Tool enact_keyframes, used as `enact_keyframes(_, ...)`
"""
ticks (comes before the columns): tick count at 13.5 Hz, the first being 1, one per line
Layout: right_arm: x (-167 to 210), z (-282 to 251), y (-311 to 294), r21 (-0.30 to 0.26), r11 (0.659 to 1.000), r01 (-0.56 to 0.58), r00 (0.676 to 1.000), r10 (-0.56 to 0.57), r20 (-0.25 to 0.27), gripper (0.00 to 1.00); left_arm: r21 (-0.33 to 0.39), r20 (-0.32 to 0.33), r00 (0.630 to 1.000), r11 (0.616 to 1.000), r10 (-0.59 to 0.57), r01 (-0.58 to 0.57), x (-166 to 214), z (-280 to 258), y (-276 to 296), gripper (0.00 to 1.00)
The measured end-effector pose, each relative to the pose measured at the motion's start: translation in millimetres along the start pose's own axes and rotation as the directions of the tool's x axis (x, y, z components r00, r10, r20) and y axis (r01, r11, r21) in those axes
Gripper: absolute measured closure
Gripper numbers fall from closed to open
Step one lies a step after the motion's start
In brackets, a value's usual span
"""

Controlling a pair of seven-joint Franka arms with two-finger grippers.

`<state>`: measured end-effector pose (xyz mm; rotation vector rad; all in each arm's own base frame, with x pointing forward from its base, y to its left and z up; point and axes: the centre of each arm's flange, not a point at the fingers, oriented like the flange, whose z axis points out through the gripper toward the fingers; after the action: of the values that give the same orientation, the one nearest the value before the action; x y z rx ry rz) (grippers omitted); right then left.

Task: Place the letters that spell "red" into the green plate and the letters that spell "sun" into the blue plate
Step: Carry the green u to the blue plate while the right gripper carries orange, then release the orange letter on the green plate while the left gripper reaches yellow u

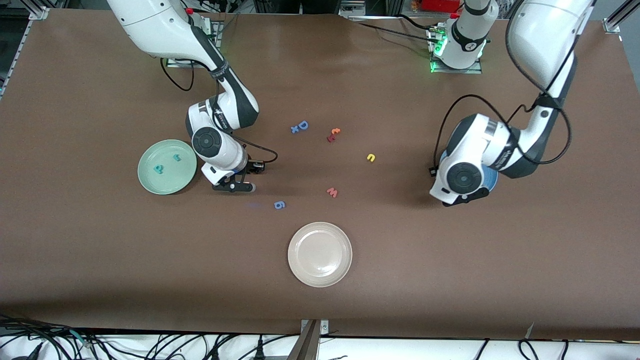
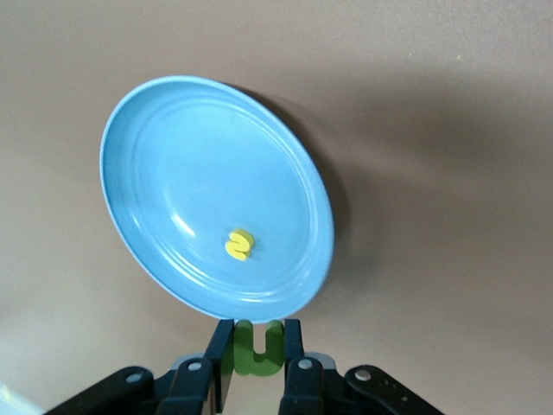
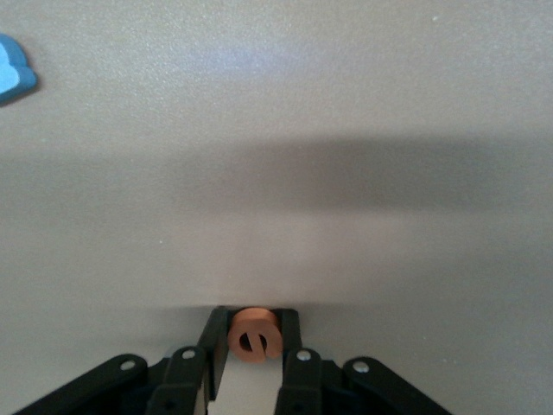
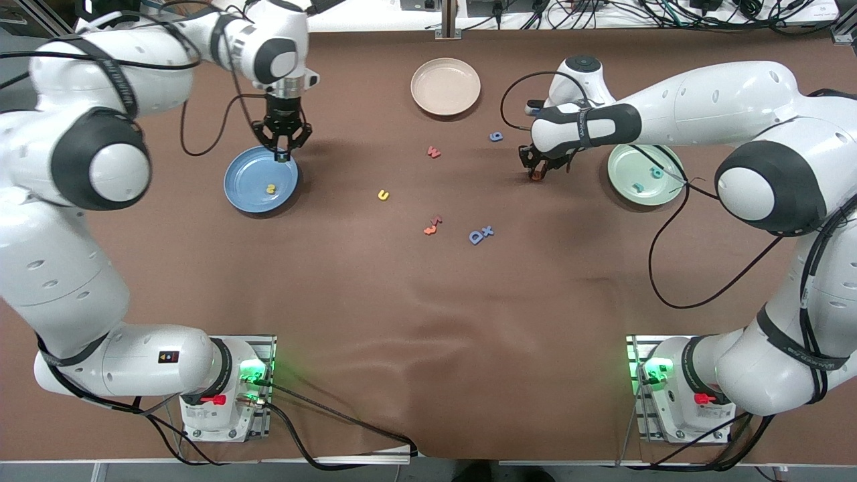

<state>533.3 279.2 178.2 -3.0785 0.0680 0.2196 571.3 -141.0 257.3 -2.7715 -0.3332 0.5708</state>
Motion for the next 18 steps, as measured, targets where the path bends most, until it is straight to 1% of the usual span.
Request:
enact_keyframes(1,3,-6,4,-0.007,1.0,-0.008,1.0,0.008,0.009,0.71,-0.045,-0.03,0.999,0.999,0.028,-0.029,-1,6,-13,0.72)
enact_keyframes(3,16,-36,29,-0.036,0.998,-0.042,0.998,0.043,0.037,0.71,-0.145,-0.108,0.993,0.987,0.05,-0.066,-9,28,-35,0.72)
enact_keyframes(5,26,-70,58,-0.055,0.996,-0.072,0.996,0.076,0.057,0.71,-0.213,-0.171,0.984,0.973,0.054,-0.09,-18,56,-53,0.73)
enact_keyframes(6,30,-84,74,-0.062,0.994,-0.086,0.994,0.09,0.063,0.71,-0.225,-0.187,0.98,0.969,0.062,-0.105,-22,69,-59,0.73)
enact_keyframes(7,32,-94,93,-0.072,0.993,-0.096,0.992,0.101,0.076,0.71,-0.215,-0.199,0.977,0.97,0.075,-0.118,-24,77,-62,0.72)
enact_keyframes(9,38,-104,140,-0.102,0.985,-0.138,0.982,0.15,0.118,0.71,-0.188,-0.212,0.972,0.972,0.099,-0.14,-26,83,-62,0.71)
enact_keyframes(10,39,-106,165,-0.117,0.98,-0.163,0.974,0.179,0.14,0.71,-0.182,-0.216,0.971,0.972,0.106,-0.147,-27,83,-61,0.68)
enact_keyframes(11,40,-106,187,-0.128,0.975,-0.184,0.967,0.203,0.156,0.71,-0.178,-0.219,0.969,0.972,0.111,-0.151,-27,82,-60,0.61)
enact_keyframes(12,40,-105,205,-0.136,0.971,-0.198,0.961,0.22,0.17,0.71,-0.178,-0.219,0.969,0.972,0.111,-0.152,-27,82,-60,0.5)
enact_keyframes(13,37,-101,220,-0.145,0.966,-0.213,0.953,0.238,0.186,0.71,-0.178,-0.221,0.969,0.972,0.112,-0.153,-27,81,-59,0.42)
enact_keyframes(15,26,-86,239,-0.163,0.957,-0.238,0.937,0.271,0.221,0.71,-0.18,-0.229,0.967,0.972,0.111,-0.154,-27,77,-58,0.22)
enact_keyframes(17,12,-68,254,-0.182,0.949,-0.257,0.918,0.299,0.26,0.71,-0.184,-0.247,0.962,0.969,0.116,-0.164,-33,67,-42,0.01)
enact_keyframes(18,6,-61,262,-0.189,0.946,-0.265,0.91,0.31,0.274,0.71,-0.185,-0.262,0.957,0.967,0.121,-0.173,-41,58,-24,0.0)
